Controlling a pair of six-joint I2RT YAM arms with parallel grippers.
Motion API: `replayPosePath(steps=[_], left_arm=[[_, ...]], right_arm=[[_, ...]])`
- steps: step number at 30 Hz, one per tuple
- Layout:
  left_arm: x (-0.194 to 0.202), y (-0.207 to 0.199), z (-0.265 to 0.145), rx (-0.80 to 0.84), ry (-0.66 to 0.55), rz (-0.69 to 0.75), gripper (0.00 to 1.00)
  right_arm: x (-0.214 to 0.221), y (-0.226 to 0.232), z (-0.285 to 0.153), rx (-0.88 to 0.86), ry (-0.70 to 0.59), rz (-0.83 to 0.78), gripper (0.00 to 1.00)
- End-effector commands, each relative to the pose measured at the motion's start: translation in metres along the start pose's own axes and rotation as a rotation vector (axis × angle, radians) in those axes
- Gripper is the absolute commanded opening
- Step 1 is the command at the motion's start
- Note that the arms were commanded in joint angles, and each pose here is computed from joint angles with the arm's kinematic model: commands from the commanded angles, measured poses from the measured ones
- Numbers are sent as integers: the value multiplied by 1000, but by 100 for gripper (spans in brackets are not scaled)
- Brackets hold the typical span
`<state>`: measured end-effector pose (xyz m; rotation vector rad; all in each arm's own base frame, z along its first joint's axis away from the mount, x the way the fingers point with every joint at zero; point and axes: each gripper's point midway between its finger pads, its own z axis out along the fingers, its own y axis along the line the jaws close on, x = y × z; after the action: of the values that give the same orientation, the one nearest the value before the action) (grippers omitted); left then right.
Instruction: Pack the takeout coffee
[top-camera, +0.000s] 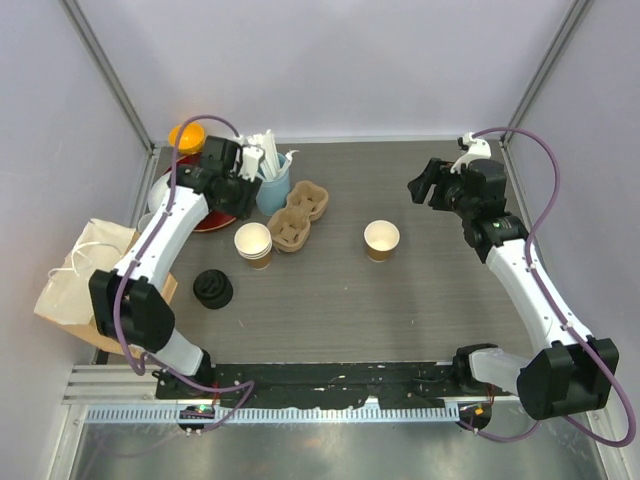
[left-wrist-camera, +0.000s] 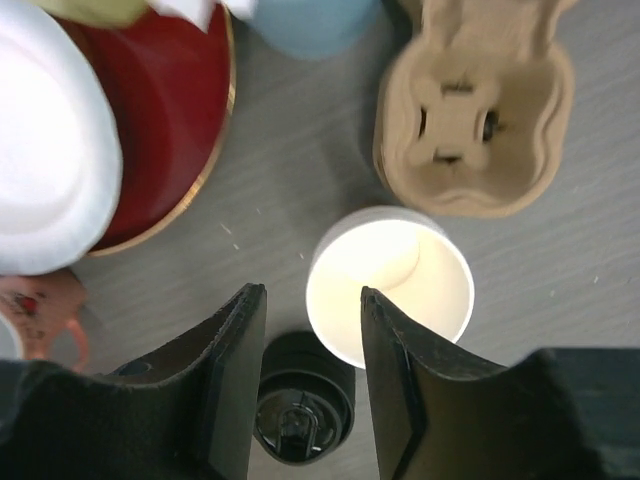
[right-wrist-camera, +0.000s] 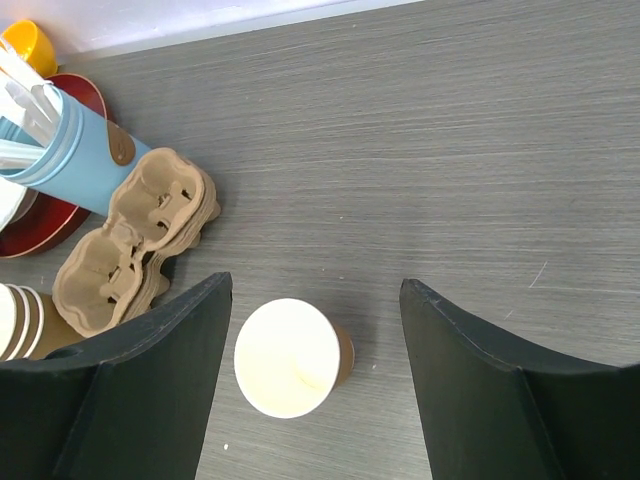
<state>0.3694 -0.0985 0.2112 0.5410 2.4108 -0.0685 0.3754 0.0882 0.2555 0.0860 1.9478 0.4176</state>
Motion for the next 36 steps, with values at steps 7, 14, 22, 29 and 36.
replayPosePath(steps=[7, 14, 22, 29, 36], left_arm=[[38, -3, 38, 22, 107, 40, 38], [36, -4, 46, 27, 104, 35, 22], [38, 0, 50, 15, 113, 57, 31], [44, -1, 58, 23, 136, 59, 30], [39, 5, 59, 7, 125, 56, 23]], right_arm=[[-21, 9, -10, -22, -74, -36, 73], [-24, 9, -11, -22, -80, -41, 73], [-23, 12, -11, -34, -77, -47, 73], [-23, 11, -11, -31, -78, -49, 73], [-23, 12, -12, -34, -78, -51, 73]])
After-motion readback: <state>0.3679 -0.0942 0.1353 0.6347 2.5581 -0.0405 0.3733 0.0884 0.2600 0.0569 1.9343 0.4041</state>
